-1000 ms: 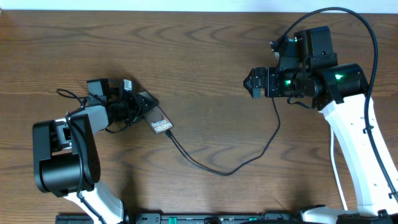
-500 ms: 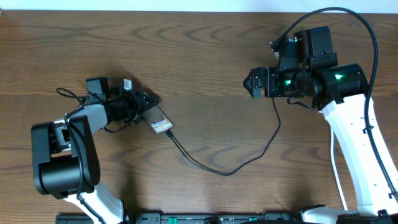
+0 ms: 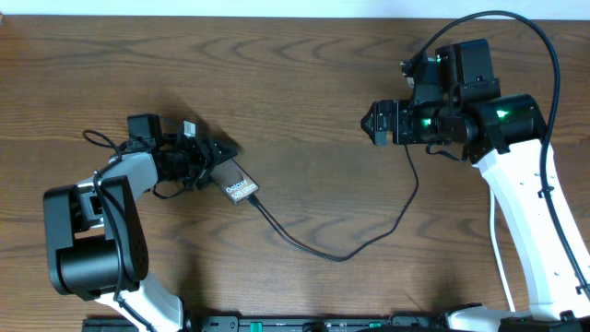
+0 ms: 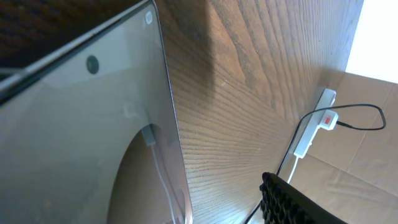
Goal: Plug charger to phone and switch on socket
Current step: 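Lower the phone toward the table with the left gripper, then set the phone flat on the table and open the left gripper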
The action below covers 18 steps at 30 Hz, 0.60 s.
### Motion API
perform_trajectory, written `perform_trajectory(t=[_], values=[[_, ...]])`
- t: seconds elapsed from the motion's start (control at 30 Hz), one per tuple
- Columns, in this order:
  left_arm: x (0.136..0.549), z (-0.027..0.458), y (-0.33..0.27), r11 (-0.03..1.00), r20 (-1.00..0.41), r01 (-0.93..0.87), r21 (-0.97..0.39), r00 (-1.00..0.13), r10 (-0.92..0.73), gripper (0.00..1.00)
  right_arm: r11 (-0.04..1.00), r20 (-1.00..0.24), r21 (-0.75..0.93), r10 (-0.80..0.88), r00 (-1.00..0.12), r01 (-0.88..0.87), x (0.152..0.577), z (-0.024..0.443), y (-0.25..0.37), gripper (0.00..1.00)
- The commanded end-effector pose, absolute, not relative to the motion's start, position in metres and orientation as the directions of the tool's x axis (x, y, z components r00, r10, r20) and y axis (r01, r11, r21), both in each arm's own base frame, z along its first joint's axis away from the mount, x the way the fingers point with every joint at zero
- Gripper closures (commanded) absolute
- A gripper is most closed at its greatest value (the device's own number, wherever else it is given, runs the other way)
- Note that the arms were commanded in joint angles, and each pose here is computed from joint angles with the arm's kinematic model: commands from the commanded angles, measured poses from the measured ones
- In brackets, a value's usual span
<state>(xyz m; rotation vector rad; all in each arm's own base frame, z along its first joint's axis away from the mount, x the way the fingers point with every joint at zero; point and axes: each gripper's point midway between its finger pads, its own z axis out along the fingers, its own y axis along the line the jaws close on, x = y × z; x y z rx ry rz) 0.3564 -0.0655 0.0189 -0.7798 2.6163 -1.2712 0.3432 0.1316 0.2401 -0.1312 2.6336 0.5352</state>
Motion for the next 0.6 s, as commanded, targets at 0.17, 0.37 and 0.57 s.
perform_trajectory(t=[0.17,0.37,0.57], values=[[0.317,-0.041,-0.035,0.624,0.171,-0.591,-0.511,-0.782,-0.599,0.32,0.919,-0.468,0.337,-0.025,-0.883,-0.204,0.343,0.246,0.133,0.01],[0.312,-0.042,-0.035,0.624,0.189,-0.602,-0.498,-0.778,-0.600,0.32,0.919,-0.468,0.337,-0.025,-0.883,-0.204,0.343,0.246,0.133,0.01],[0.298,-0.050,-0.026,0.634,0.216,-0.659,-0.405,-0.743,-0.634,0.32,0.919,-0.468,0.337,-0.025,-0.883,-0.204,0.343,0.247,0.133,0.01]])
